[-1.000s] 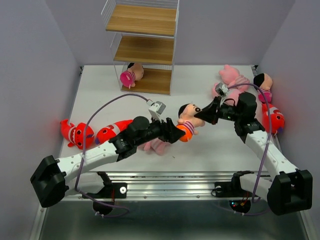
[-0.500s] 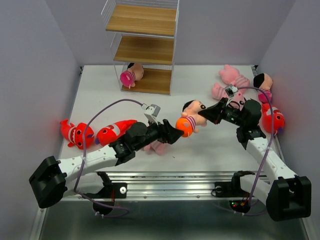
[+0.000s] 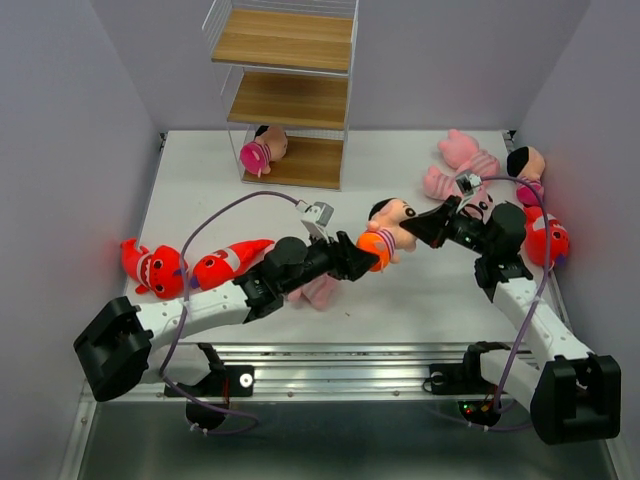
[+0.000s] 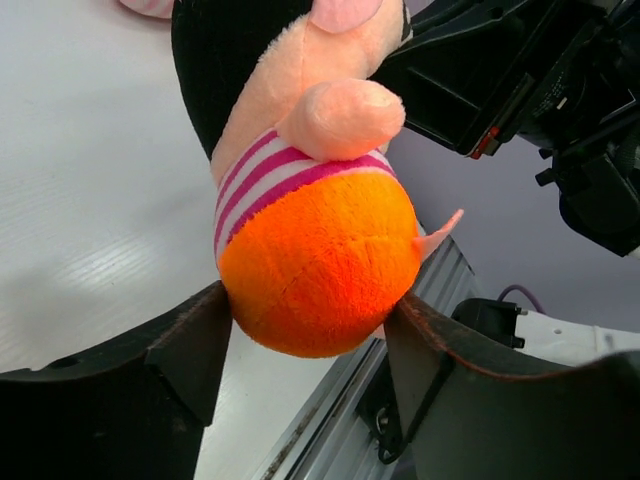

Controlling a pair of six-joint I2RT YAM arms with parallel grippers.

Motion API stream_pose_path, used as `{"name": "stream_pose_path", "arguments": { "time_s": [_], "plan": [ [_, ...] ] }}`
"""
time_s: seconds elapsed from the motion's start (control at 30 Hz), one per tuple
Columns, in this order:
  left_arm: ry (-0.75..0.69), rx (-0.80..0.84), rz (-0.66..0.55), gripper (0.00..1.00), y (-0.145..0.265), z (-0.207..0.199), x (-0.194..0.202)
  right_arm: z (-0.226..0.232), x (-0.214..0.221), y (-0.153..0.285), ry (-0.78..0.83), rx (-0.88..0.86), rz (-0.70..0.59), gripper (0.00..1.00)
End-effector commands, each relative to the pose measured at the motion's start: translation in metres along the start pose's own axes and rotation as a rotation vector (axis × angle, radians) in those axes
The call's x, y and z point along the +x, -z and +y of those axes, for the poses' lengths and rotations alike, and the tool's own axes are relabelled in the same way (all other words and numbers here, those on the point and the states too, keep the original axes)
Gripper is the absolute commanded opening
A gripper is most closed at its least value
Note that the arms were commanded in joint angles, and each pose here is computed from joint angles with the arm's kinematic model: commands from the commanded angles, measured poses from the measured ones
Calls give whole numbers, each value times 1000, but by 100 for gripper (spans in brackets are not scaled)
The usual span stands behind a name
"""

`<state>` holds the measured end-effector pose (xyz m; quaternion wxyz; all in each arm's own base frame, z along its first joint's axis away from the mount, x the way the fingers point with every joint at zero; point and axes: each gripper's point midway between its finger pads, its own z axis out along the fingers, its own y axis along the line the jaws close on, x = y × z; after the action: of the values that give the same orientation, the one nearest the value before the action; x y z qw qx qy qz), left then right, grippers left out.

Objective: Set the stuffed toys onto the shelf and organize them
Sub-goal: Pass the stuffed toy from the right arm to the left

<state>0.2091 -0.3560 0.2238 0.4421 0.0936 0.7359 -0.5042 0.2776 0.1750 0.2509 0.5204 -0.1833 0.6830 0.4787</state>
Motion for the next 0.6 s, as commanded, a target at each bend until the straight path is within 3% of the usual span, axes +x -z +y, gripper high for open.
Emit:
{"name": "stream_pose_path", "arguments": {
  "time_s": [0.0,0.07,0.2,0.27,0.4,0.47,0.57],
  "plan": [
    [14,87,-104,68,-6,-31,-34,12,-12,3,67,-46,-40,1],
    [16,88,-101,40,-7,-31,-33,13,-12,3,71,-50,-41,1],
    [14,86,-94,9,-8,-30,-31,15,-12,4,79,-57,-42,1],
    [5,81,-87,1,-8,-29,-30,16,-12,5,83,-61,-42,1],
    [-54,50,-70,0,-5,-24,-30,18,-12,5,99,-66,-42,2],
    [-112,7,-64,0,0,-18,-33,18,-11,6,111,-68,-42,16],
    [-210,-90,-70,0,11,-2,-42,19,-11,6,123,-74,-40,29]
  ]
}}
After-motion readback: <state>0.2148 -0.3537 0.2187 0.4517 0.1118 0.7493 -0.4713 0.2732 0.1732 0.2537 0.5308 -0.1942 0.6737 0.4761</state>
